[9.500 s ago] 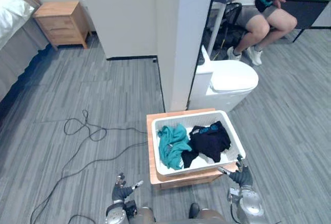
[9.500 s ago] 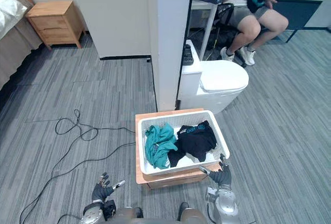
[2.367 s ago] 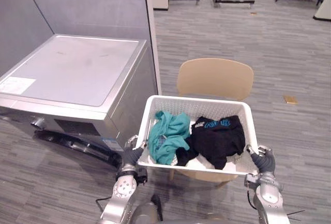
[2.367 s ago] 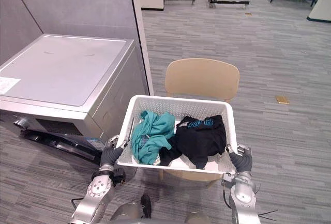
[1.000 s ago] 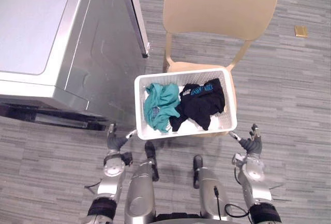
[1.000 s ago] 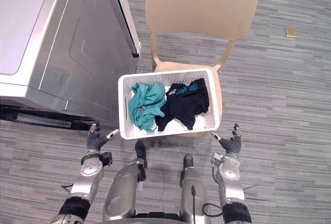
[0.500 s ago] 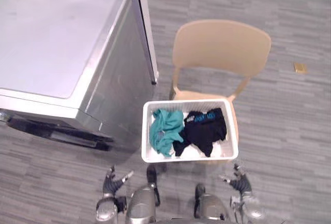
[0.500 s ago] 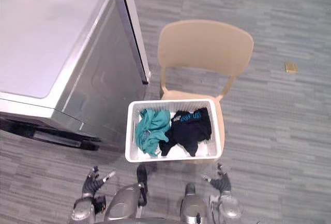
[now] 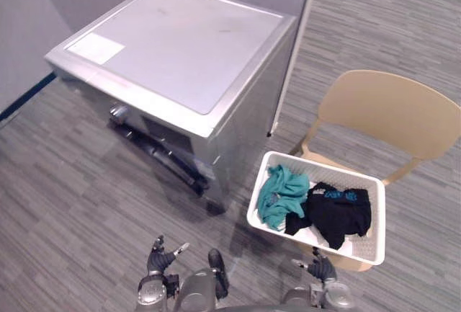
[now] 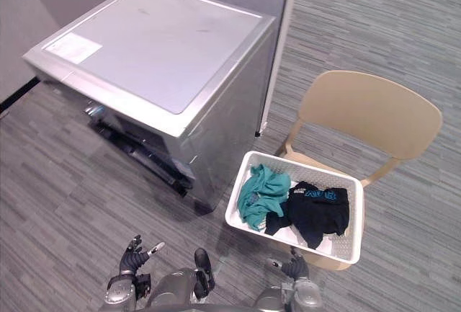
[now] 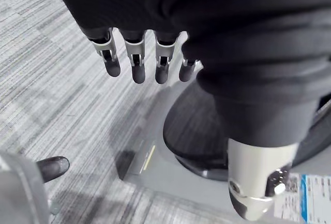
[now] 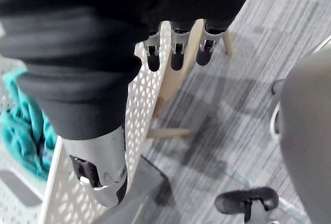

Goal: Pick up the laundry basket with both hands and put the clothes into the washing machine.

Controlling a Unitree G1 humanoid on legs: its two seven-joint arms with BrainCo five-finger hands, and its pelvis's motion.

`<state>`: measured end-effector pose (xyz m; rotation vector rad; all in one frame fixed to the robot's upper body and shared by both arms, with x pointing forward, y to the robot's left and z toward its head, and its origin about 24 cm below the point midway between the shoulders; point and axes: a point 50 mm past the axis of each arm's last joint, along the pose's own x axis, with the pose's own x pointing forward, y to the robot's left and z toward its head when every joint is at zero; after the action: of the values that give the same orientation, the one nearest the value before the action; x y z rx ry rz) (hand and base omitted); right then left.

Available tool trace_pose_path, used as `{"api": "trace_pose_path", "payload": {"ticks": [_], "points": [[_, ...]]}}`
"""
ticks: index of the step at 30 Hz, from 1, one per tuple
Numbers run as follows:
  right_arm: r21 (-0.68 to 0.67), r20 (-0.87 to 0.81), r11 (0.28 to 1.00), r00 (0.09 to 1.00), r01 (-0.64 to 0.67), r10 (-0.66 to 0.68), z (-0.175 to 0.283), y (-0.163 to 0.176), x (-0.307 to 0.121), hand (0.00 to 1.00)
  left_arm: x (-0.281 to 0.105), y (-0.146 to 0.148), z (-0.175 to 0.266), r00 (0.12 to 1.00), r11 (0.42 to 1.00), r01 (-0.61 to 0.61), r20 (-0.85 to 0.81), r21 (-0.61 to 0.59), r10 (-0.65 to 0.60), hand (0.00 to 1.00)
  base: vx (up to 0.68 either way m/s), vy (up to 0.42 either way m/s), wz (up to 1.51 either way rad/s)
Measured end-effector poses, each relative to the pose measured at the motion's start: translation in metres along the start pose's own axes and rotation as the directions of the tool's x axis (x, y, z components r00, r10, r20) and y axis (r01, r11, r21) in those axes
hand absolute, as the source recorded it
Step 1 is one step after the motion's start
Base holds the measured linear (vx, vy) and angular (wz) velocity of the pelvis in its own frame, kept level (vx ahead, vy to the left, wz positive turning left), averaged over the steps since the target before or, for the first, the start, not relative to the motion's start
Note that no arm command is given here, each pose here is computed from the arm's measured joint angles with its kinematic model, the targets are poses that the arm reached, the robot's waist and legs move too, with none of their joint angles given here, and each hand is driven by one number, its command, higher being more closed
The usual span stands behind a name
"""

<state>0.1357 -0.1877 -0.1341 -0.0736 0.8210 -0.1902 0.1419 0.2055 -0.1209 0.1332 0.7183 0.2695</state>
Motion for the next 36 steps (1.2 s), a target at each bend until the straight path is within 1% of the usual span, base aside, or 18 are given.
{"api": "trace_pose_path", "payload": {"ticks": [2,4,5,6,7,9,12,15,17,19,21,26,28,29,31,32,35,36], "points": [[-0.008,0.004,1.000,1.000,-0.001,0.001,0.003,0.000,0.002,0.00,0.000,-0.003,-0.002,1.000,1.000,0.018,-0.009,0.018,-0.018,0.00,-0.15,0.122,0.31],[-0.039,-0.006,0.999,1.000,-0.011,0.011,0.004,0.001,0.005,0.00,-0.007,-0.014,-0.016,0.997,0.998,0.049,-0.058,0.035,-0.047,0.00,-0.18,0.131,0.18],[-0.043,-0.008,0.999,1.000,-0.015,0.015,0.005,0.002,0.005,0.00,-0.008,-0.015,-0.018,0.997,0.998,0.050,-0.063,0.035,-0.048,0.00,-0.17,0.120,0.35],[-0.047,-0.028,0.998,0.999,-0.043,0.041,0.000,0.010,0.003,0.00,-0.005,-0.014,-0.015,0.997,0.998,0.047,-0.058,0.038,-0.045,0.00,-0.10,0.088,0.33],[-0.068,-0.016,0.995,0.997,-0.071,0.070,0.005,0.018,0.004,0.00,-0.002,-0.006,-0.011,0.999,1.000,0.014,-0.041,0.023,-0.013,0.00,-0.06,0.070,0.22],[-0.119,0.026,0.990,0.996,-0.078,0.081,0.015,0.014,0.007,0.00,-0.001,-0.007,-0.011,0.999,0.999,0.017,-0.051,0.030,-0.016,0.00,-0.04,0.022,0.25],[-0.135,0.042,0.985,0.992,-0.108,0.115,0.023,0.025,0.009,0.00,0.000,-0.009,-0.012,0.998,0.998,0.037,-0.057,0.057,-0.034,0.00,-0.04,-0.021,0.48],[-0.141,0.049,0.980,0.987,-0.142,0.150,0.027,0.036,0.009,0.00,0.000,-0.023,-0.007,0.996,0.995,0.082,-0.039,0.063,-0.080,0.00,0.01,-0.038,0.90],[-0.148,0.077,0.974,0.980,-0.171,0.184,0.037,0.047,0.010,0.00,-0.002,-0.026,-0.009,0.995,0.995,0.086,-0.048,0.055,-0.083,0.00,0.06,-0.035,0.64],[-0.170,0.138,0.965,0.965,-0.200,0.225,0.055,0.059,0.010,0.00,-0.005,-0.028,-0.013,0.995,0.995,0.089,-0.059,0.048,-0.086,0.00,0.11,-0.061,0.48],[-0.178,0.245,0.955,0.929,-0.237,0.276,0.089,0.078,0.009,0.00,-0.005,-0.027,-0.014,0.995,0.995,0.086,-0.060,0.046,-0.083,0.00,0.13,-0.114,0.43],[-0.201,0.415,0.946,0.853,-0.253,0.316,0.147,0.098,0.006,0.00,-0.005,-0.028,-0.012,0.995,0.995,0.088,-0.048,0.045,-0.085,0.00,0.09,-0.093,0.09],[-0.205,0.490,0.954,0.821,-0.218,0.293,0.173,0.099,0.004,0.00,-0.005,-0.028,-0.012,0.995,0.995,0.089,-0.047,0.046,-0.087,0.00,0.07,-0.071,0.04],[-0.203,0.497,0.956,0.818,-0.214,0.289,0.176,0.099,0.004,0.00,-0.005,-0.028,-0.012,0.995,0.995,0.089,-0.047,0.046,-0.087,0.00,0.07,-0.059,0.13],[-0.195,0.565,0.968,0.788,-0.161,0.245,0.202,0.098,0.002,0.00,-0.005,-0.029,-0.011,0.995,0.995,0.090,-0.042,0.045,-0.088,0.00,0.05,-0.039,0.15],[-0.190,0.574,0.969,0.784,-0.155,0.238,0.206,0.097,0.001,0.00,-0.004,-0.029,-0.010,0.995,0.995,0.090,-0.037,0.045,-0.088,0.00,0.02,-0.023,0.23],[-0.137,0.662,0.986,0.732,-0.093,0.161,0.248,0.087,-0.003,0.00,0.000,-0.030,0.001,0.996,0.995,0.089,-0.002,0.043,-0.089,0.00,-0.01,-0.001,0.26],[-0.131,0.702,0.990,0.700,-0.058,0.134,0.269,0.078,-0.005,0.00,0.003,-0.032,0.008,0.996,0.995,0.090,0.021,0.041,-0.091,0.00,-0.02,0.015,0.16]]}}
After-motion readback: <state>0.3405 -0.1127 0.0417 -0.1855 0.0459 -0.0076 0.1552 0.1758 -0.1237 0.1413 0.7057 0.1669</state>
